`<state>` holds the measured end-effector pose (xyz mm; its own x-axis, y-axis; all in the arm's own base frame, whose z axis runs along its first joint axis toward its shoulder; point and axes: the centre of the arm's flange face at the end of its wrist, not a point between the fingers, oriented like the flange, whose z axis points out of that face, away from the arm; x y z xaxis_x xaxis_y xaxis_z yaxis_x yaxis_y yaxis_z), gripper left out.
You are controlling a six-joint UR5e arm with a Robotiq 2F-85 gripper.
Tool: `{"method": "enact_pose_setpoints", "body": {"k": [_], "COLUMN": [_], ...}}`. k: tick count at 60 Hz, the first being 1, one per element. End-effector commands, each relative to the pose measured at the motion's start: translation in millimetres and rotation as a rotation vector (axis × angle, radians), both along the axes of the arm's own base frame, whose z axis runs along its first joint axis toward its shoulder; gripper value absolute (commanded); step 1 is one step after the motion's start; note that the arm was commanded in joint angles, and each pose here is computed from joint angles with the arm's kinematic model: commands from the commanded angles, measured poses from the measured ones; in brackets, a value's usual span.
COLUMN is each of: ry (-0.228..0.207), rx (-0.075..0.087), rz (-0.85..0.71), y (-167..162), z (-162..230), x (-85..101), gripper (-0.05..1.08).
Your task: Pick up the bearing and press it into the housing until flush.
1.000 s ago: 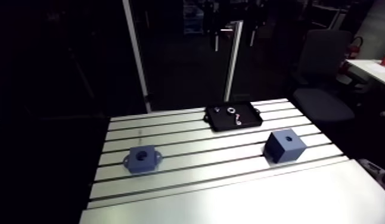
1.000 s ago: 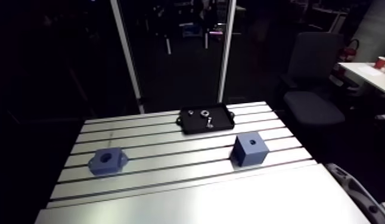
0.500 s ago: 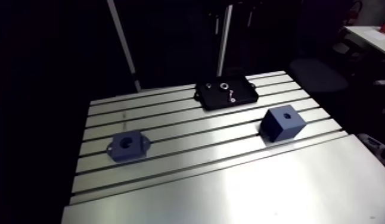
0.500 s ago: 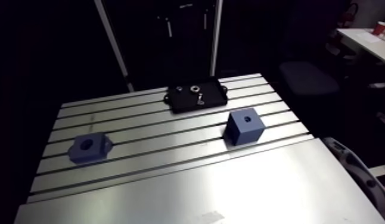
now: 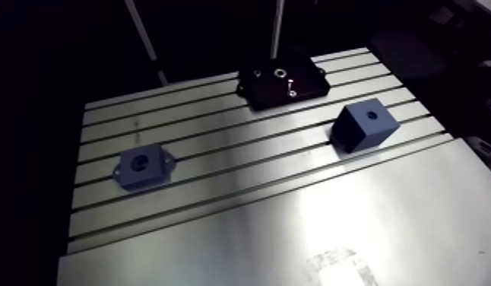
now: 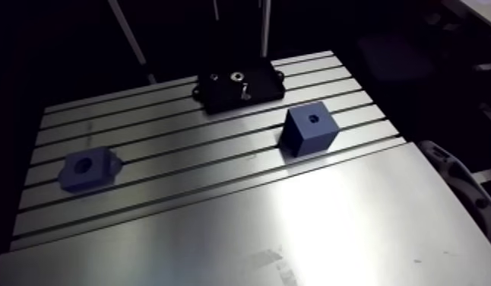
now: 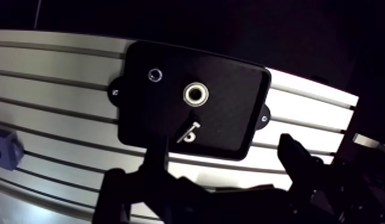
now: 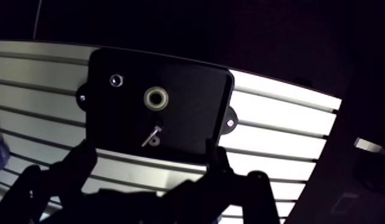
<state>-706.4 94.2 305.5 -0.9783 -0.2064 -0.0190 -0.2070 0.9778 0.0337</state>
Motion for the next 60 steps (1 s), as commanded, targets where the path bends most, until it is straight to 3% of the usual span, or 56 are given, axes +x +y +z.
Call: {"method": "enact_pose_setpoints", "body": {"k": [1,22,60], "ry": [-0.021,-0.064,-0.093], "rx": [-0.018,-0.027,-0.032], "rz": [0.005,-0.007,-0.014], "y": [18.4,14.7,9.6], "z": [-67.0,-99.8,-111.3], "x": [-24.6,-26.7,-13.8], "gripper": [0.0,0.01,0.01]}}
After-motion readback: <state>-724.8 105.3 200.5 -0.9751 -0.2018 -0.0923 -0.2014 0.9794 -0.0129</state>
